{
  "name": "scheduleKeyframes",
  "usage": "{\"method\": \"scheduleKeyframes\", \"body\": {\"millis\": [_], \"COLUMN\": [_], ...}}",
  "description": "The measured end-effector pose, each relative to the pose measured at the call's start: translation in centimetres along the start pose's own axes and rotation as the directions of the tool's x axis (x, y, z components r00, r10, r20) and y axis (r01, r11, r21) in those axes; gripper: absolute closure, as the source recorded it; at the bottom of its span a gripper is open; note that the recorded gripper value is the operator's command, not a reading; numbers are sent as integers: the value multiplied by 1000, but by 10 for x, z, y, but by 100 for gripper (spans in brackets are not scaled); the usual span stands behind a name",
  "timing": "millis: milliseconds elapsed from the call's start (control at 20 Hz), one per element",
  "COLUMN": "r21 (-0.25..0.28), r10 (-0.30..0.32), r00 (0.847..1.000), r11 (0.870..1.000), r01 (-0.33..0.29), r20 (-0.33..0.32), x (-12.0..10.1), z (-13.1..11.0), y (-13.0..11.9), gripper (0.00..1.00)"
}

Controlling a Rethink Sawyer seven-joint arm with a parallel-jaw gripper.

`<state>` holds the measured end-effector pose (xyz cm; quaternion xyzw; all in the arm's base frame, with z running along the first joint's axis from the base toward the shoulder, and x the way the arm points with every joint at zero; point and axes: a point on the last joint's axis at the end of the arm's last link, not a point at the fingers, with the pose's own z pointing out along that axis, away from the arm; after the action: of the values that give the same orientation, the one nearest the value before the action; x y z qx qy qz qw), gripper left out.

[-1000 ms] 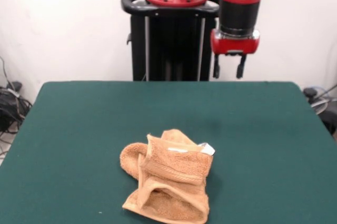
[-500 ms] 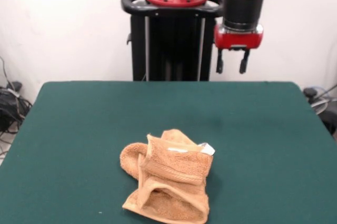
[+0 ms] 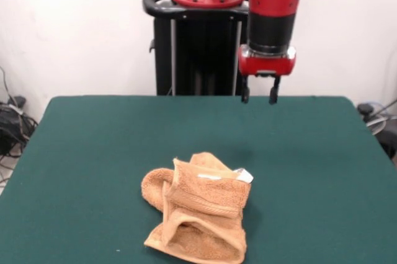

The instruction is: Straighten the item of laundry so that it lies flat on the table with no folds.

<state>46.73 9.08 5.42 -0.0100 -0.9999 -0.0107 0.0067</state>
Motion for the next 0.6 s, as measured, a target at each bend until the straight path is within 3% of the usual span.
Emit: {"method": "scheduleKeyframes", "body": {"millis": [600], "r21": [-6], "r10": [10], "r00": [1000], "r11": [1000], "r01": [-10], "r20": [-27], "x": [-56], "z": [18], "y": [-13], "gripper": [0]}}
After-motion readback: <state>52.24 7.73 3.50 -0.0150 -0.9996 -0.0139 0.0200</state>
